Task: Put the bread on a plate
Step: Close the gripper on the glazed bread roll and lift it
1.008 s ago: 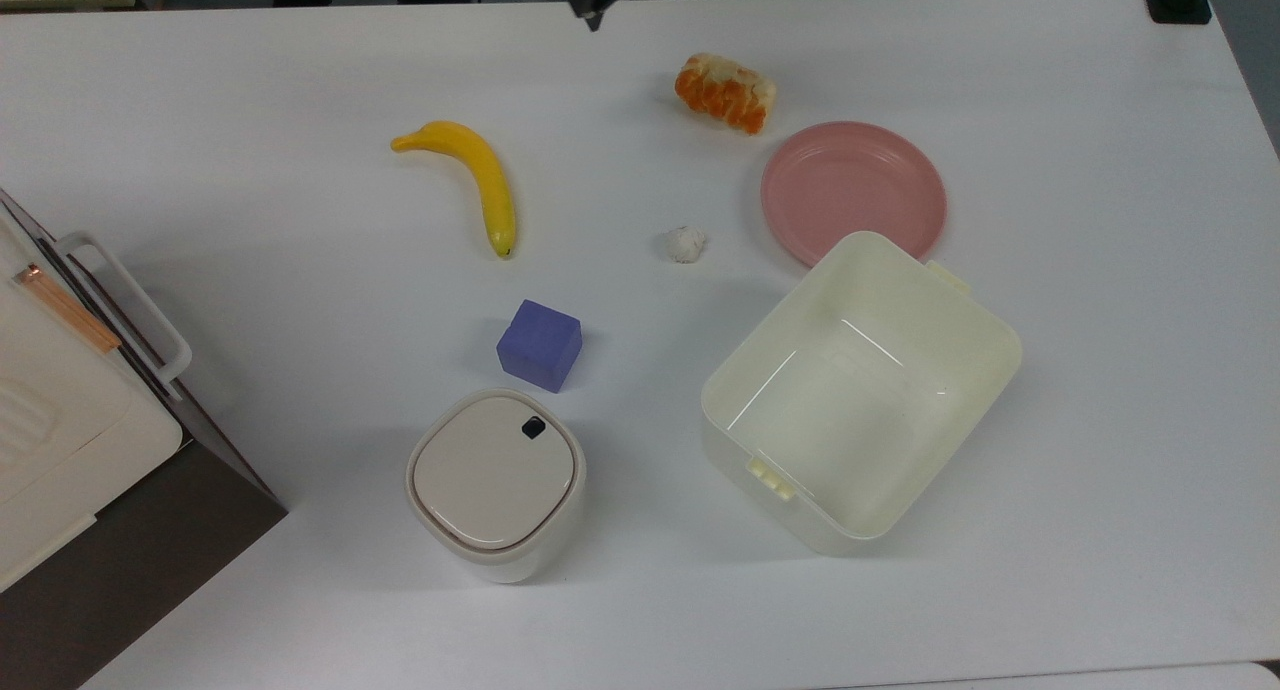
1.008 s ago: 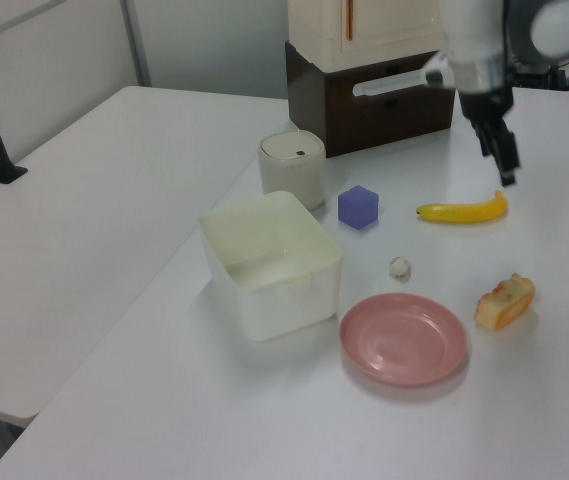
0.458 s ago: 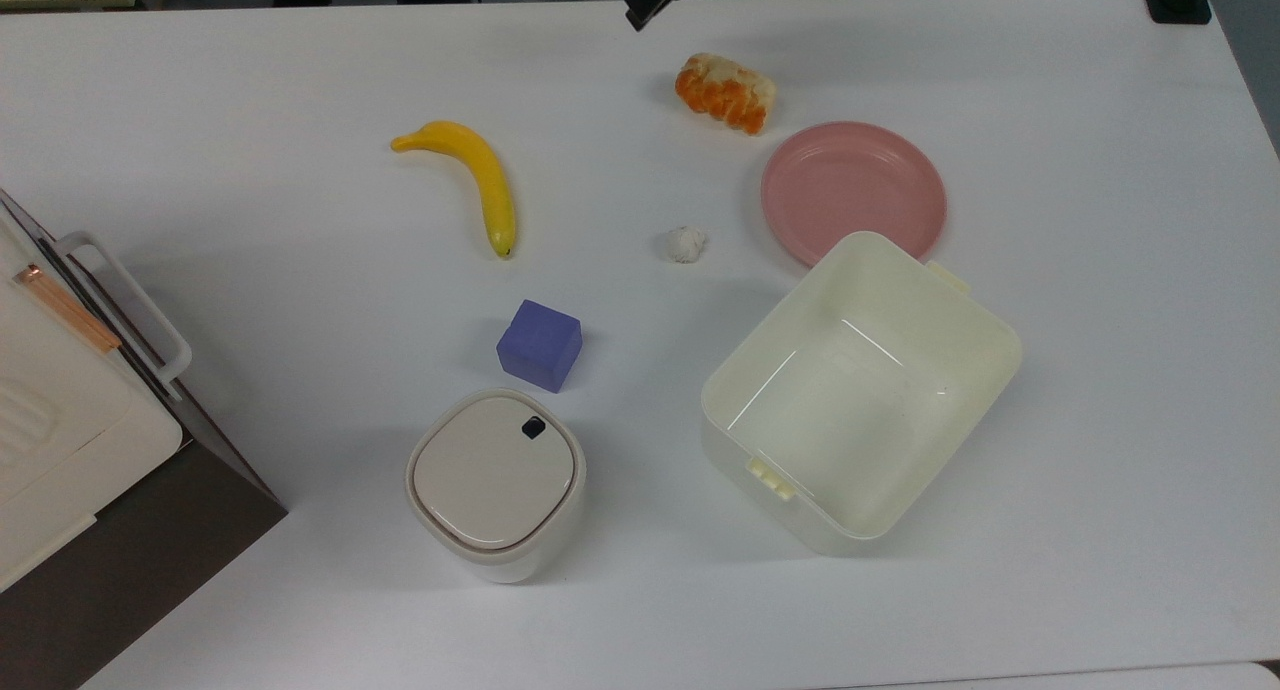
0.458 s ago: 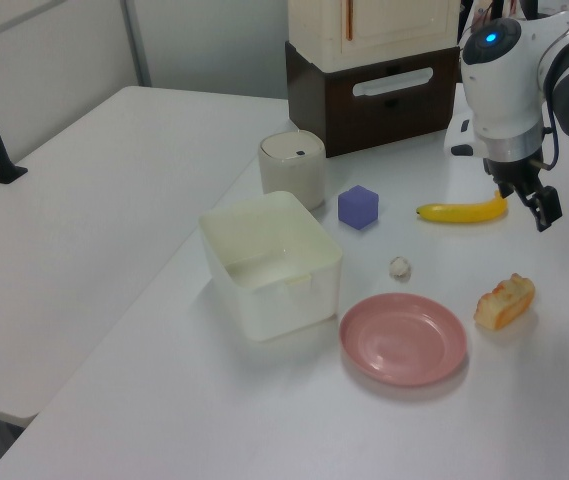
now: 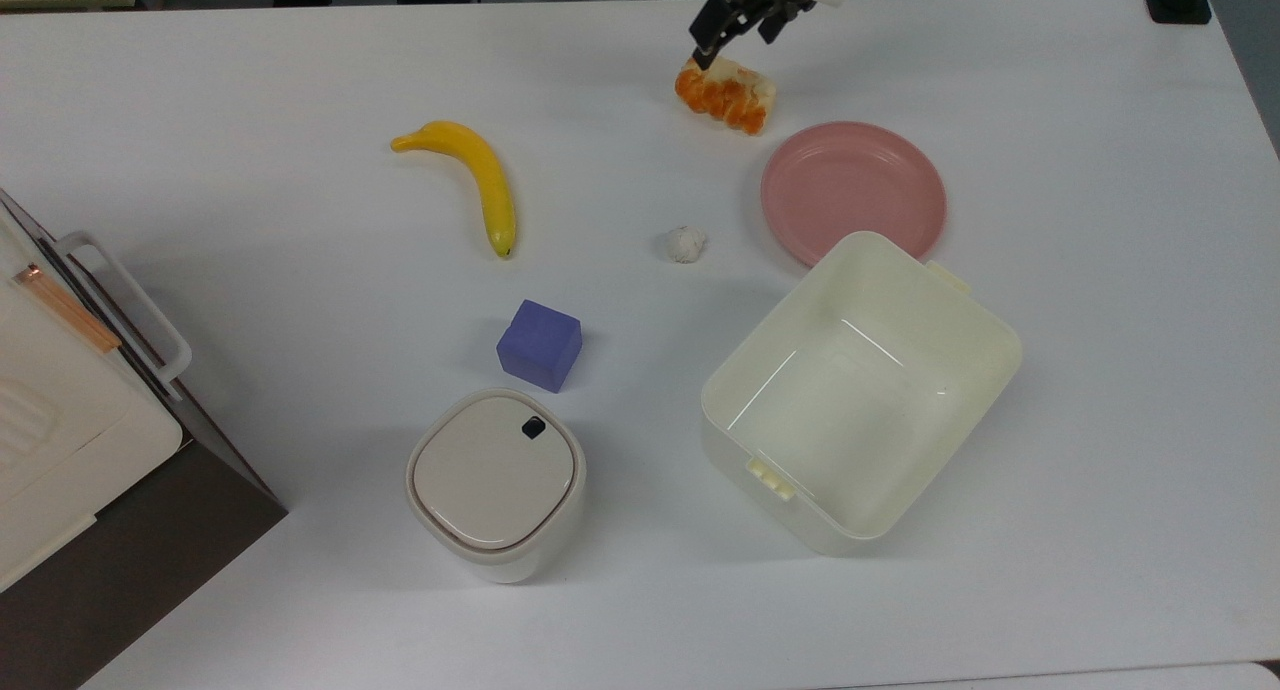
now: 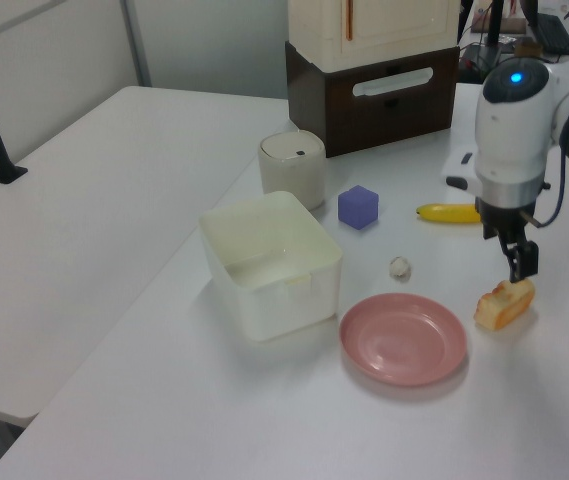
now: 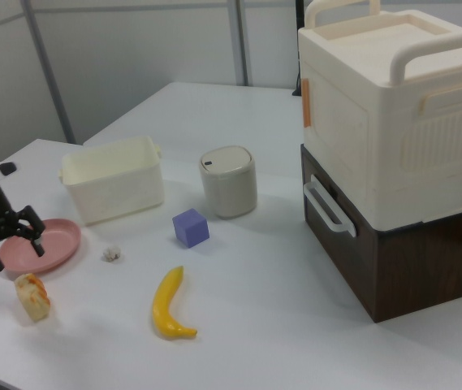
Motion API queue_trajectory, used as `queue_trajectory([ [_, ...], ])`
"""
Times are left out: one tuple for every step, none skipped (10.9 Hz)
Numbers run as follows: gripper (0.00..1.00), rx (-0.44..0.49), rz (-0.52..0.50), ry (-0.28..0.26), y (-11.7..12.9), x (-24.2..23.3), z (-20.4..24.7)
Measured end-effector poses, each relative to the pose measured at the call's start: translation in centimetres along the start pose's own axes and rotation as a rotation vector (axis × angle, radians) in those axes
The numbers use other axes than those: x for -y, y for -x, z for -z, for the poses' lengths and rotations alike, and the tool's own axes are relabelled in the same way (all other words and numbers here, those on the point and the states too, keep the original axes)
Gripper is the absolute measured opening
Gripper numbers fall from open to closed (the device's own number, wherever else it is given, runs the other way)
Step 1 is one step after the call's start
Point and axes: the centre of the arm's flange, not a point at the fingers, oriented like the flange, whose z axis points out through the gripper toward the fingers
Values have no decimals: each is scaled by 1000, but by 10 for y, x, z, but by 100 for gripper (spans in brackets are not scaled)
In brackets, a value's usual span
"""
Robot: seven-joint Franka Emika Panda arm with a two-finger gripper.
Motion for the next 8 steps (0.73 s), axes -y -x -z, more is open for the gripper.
queue_trajectory([
  [100, 9, 25, 4, -2, 17, -4],
  [100, 22, 56, 9, -2, 33, -9],
  [100, 35, 79, 11, -1, 44, -14],
  [100, 45, 90, 10, -1, 50, -19],
  [100, 53, 92, 7, -2, 50, -23],
  [100, 61, 93, 2, -3, 50, -26],
  [100, 69, 89, -3, -4, 47, -30],
  [100, 76, 85, -3, -4, 41, -34],
])
